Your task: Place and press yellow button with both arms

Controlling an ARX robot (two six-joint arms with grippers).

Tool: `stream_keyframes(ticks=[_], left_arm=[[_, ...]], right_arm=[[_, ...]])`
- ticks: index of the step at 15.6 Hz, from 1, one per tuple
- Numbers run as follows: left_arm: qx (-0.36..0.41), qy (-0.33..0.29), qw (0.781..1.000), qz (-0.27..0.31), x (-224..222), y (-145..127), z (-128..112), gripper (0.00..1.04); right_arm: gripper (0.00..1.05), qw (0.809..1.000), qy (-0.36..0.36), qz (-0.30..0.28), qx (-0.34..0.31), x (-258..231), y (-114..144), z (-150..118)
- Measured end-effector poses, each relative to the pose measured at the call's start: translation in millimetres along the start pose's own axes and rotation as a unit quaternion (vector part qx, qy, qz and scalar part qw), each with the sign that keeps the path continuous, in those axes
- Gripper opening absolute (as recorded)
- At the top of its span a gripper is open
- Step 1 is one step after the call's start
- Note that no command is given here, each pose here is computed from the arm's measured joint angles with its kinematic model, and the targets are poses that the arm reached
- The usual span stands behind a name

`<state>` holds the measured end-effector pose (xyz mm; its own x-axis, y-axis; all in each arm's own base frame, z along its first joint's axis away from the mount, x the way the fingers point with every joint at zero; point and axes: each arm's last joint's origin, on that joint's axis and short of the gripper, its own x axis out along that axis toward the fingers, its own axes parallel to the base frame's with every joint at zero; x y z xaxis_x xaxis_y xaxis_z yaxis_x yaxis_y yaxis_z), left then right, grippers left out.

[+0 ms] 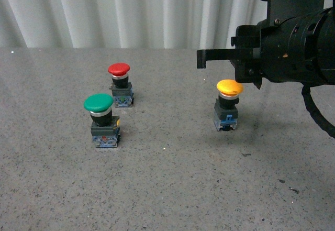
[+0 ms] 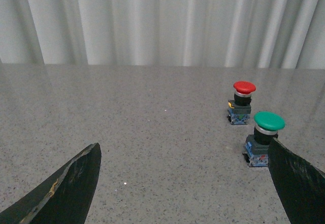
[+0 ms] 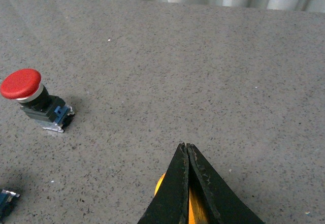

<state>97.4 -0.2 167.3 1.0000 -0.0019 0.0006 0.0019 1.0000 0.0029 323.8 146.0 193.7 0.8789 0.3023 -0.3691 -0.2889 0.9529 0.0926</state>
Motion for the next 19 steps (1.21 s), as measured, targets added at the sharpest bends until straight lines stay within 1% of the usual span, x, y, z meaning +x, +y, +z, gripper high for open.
stream_keyframes(ticks=[2, 6, 16, 19], left_arm=[[0.0, 0.0, 1.0, 0.0, 0.0, 0.0, 0.0, 0.98], [0.0, 0.0, 1.0, 0.0, 0.0, 0.0, 0.0, 0.98], [0.0, 0.0, 1.0, 0.0, 0.0, 0.0, 0.0, 0.98], [0.0, 0.0, 1.0, 0.0, 0.0, 0.0, 0.0, 0.98]], right_arm=[[0.02, 1.0, 0.022, -0.003, -0.002, 8.5, -0.4, -11.0], [0.02, 0.999, 0.034, -0.005, -0.003, 13.1, -0.9, -17.3], [0.02, 0.999, 0.041, -0.007, -0.004, 14.9, -1.0, -18.8], [0.02, 0.998, 0.062, -0.014, -0.006, 18.9, -1.5, -21.7]])
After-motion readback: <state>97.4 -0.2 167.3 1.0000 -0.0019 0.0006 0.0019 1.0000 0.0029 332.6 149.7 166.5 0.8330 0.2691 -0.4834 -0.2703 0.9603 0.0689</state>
